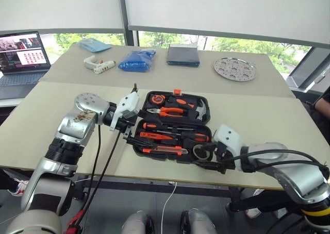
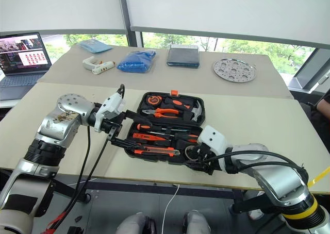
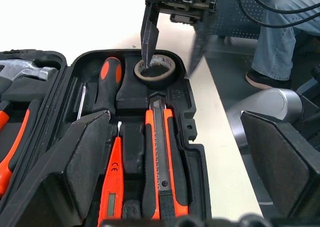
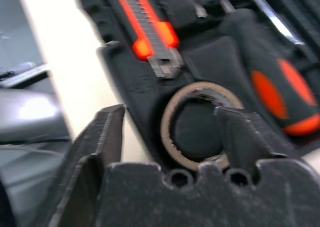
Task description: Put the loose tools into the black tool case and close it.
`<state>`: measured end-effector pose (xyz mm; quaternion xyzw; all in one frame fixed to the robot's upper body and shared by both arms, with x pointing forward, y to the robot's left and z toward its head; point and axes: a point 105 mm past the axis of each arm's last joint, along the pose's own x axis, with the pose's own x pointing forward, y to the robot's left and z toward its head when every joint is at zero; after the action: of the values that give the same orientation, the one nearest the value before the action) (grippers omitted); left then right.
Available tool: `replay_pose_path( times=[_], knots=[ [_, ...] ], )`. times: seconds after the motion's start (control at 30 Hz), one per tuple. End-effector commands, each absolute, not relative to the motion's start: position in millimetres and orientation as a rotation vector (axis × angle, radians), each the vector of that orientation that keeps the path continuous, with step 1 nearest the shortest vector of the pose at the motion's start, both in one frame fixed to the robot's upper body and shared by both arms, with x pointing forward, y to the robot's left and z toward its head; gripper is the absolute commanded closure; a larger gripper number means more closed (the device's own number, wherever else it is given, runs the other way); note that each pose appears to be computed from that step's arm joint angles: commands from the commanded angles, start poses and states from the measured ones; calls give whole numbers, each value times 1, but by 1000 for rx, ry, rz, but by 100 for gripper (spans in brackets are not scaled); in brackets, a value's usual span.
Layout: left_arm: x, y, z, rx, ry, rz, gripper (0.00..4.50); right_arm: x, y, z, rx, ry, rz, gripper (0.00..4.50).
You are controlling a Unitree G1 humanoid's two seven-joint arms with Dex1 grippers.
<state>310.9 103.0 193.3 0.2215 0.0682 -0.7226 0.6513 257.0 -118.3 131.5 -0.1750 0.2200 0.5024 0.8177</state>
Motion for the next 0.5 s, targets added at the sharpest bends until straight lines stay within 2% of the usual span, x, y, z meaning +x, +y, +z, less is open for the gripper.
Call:
replay_pose_path(
  times=[0.03, 0.07, 0.1, 0.17, 0.2, 0.3, 0.4, 0.43, 0.5],
  knots=[
    [321, 117, 197, 519, 147, -1539, 0, 266, -130, 166, -310, 366, 1021, 120],
    [326, 124, 197, 504, 157, -1493, 0, 273, -138, 172, -279, 350, 979, 120],
    [331, 131, 196, 489, 167, -1447, 0, 279, -145, 177, -257, 333, 941, 143],
    [346, 151, 193, 458, 183, -1308, 53, 292, -163, 185, -231, 308, 856, 185],
    [352, 163, 190, 446, 194, -1240, 72, 297, -172, 186, -231, 300, 818, 227],
    [365, 194, 176, 446, 242, -1076, 183, 310, -192, 179, -265, 309, 738, 327],
    [369, 204, 157, 485, 288, -1015, 298, 318, -199, 164, -325, 326, 725, 431],
    [371, 202, 153, 482, 295, -1012, 338, 321, -199, 158, -344, 328, 727, 450],
    [375, 194, 146, 463, 297, -1013, 408, 326, -198, 149, -376, 332, 746, 450]
  ],
)
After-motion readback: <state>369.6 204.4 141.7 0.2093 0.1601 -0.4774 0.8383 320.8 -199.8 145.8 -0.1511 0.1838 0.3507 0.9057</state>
